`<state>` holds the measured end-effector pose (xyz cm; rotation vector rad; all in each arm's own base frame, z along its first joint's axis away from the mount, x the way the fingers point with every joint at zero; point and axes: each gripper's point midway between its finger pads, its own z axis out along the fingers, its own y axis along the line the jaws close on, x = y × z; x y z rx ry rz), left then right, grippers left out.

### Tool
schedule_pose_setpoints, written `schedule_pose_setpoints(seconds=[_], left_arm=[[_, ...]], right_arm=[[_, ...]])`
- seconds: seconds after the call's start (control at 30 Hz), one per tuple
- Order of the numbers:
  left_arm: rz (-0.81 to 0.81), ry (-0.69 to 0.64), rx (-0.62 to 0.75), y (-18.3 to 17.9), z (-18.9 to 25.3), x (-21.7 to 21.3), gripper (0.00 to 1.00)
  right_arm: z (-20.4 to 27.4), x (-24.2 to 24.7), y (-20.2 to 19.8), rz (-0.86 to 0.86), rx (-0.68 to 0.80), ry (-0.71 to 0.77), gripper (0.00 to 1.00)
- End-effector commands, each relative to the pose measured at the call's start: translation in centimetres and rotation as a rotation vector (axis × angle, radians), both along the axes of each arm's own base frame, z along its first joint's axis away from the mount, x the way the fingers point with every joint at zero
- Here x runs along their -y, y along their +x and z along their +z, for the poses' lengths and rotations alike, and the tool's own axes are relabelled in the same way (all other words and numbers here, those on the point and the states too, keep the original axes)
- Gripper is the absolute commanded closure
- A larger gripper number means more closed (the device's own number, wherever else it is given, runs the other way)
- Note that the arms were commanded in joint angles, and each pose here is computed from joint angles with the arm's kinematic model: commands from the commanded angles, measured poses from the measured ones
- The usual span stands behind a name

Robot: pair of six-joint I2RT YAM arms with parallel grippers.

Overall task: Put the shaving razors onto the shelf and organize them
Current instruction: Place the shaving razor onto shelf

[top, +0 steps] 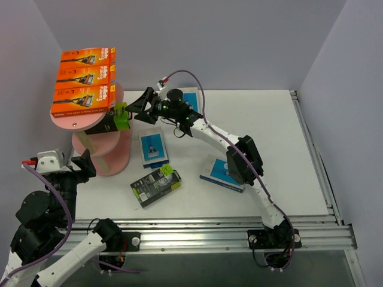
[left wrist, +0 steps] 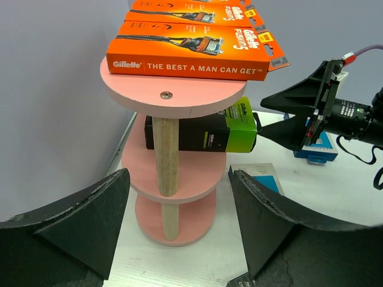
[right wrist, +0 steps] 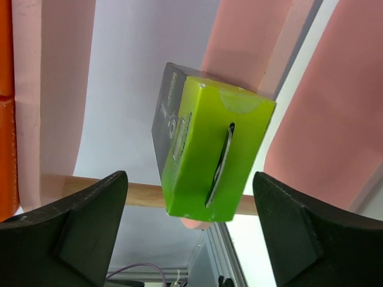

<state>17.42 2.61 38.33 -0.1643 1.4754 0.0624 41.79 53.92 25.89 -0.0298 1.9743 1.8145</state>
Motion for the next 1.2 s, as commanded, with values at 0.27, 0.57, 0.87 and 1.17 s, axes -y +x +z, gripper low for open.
schedule_pose_setpoints(seconds=[0.27,0.57,0.87,1.17], left_arm=[[0.01,-0.036,0.022,-1.0,1.2,-1.0,0.21],[0.013,-0.033,0.013,-1.4,1.2,-1.4,0.21],[0.004,-0.058,0.014,-1.4,1.1,-1.2,0.21],[0.0,-0.061,0.011,-1.6,0.9,-1.3,0.21]], right_arm=[[5.6,1.8,-2.4,-0.015,0.156,0.018,0.44],[5.1,0.8,-3.2,0.012,0.149,0.019,0.48],[5.2,-0.7,-3.5,0.031,0.147,0.036,0.52],[5.5,-2.0,-3.6,0.047,0.144,0.059,0.54]])
